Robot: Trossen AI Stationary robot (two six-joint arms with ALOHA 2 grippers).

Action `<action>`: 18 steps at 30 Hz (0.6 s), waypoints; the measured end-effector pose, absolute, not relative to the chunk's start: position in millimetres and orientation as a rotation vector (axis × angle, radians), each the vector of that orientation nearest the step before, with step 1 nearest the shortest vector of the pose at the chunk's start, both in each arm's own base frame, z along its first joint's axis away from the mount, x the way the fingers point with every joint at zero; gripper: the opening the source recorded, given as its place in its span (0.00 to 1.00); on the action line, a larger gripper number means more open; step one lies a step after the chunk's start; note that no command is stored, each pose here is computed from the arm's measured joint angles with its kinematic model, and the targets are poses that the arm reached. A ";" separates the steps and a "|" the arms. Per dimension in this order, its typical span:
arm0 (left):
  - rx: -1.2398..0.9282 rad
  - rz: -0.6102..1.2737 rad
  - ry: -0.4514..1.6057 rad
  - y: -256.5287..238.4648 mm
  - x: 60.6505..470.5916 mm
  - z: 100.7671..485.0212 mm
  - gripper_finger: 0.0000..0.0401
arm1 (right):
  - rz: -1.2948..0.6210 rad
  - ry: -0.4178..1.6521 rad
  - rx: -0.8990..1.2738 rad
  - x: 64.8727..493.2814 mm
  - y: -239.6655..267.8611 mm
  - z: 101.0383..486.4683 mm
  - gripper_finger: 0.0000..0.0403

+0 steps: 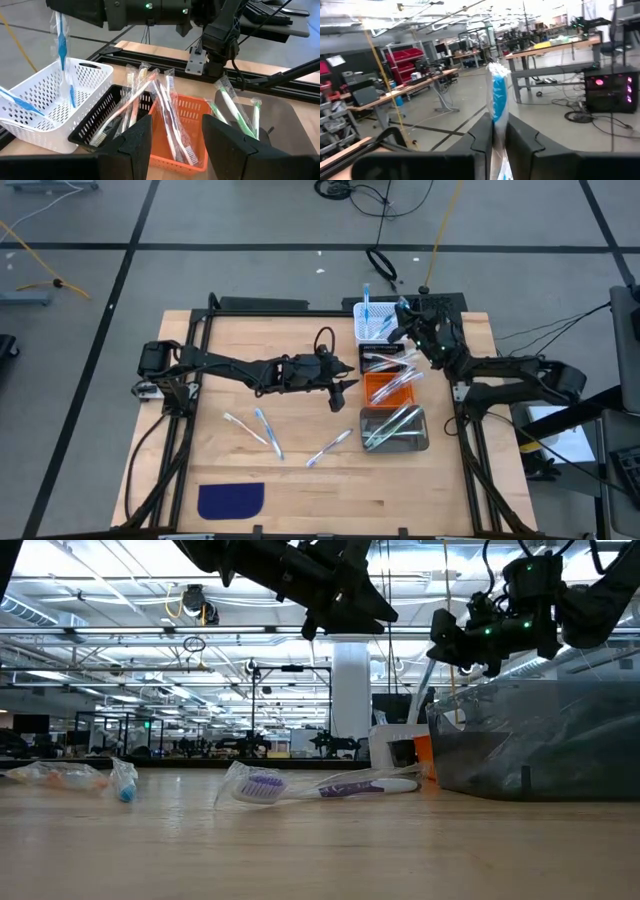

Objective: Pick & Place Toothbrushes
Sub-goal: Put the blue toothbrush into the white bin, then put the purple toothbrush into the orange bin

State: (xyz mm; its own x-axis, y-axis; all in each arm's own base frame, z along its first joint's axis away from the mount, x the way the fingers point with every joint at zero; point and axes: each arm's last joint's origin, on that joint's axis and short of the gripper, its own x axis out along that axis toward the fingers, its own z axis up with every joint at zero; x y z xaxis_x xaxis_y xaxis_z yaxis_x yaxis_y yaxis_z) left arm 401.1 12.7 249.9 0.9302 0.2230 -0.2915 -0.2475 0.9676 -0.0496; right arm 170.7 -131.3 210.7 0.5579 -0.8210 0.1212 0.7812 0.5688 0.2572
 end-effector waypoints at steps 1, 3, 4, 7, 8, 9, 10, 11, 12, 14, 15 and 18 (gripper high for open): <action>-0.086 0.241 0.292 12.7 401.0 249.6 0.42 | -0.958 -0.236 0.187 170.6 -133.0 209.3 0.08; -0.084 0.240 0.300 12.1 400.7 248.8 0.42 | -0.970 -0.243 0.191 170.3 -136.1 207.6 0.12; -0.084 0.240 0.304 12.0 400.6 248.5 0.42 | -0.975 -0.242 0.190 170.2 -137.5 206.5 0.13; -0.084 0.240 0.306 12.0 400.5 248.3 0.42 | -0.994 -0.226 0.187 169.7 -142.1 202.3 0.17; -0.083 0.240 0.307 12.0 400.5 248.2 0.42 | -0.996 -0.223 0.187 169.6 -143.3 201.2 0.19; -0.083 0.240 0.308 12.0 400.5 248.1 0.42 | -0.992 -0.218 0.187 169.3 -144.5 200.3 0.20; -0.083 0.240 0.309 12.0 400.4 247.9 0.42 | -0.989 -0.214 0.187 169.0 -145.8 199.4 0.22; -0.083 0.240 0.309 12.0 400.4 248.0 0.43 | -0.993 -0.209 0.188 168.8 -146.7 198.4 0.23; -0.083 0.240 0.308 12.0 400.5 248.1 0.42 | -0.997 -0.204 0.189 168.7 -147.5 197.5 0.25; -0.083 0.240 0.308 12.0 400.5 248.1 0.42 | -1.006 -0.202 0.188 167.7 -149.0 196.8 0.29; -0.083 0.240 0.309 12.0 400.4 248.0 0.42 | -1.008 -0.204 0.188 167.2 -149.4 197.1 0.31; -0.083 0.240 0.310 12.0 400.4 248.0 0.43 | -1.010 -0.213 0.181 166.8 -149.4 198.4 0.38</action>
State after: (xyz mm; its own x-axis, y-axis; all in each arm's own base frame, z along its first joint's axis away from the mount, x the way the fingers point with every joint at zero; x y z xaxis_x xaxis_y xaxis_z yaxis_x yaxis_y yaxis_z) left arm 400.4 12.0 248.0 0.9241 0.2213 -0.3115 -0.2466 0.9681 -0.0437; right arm 166.8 -149.4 198.4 0.5145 -0.8524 0.0931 0.8173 0.5204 0.2475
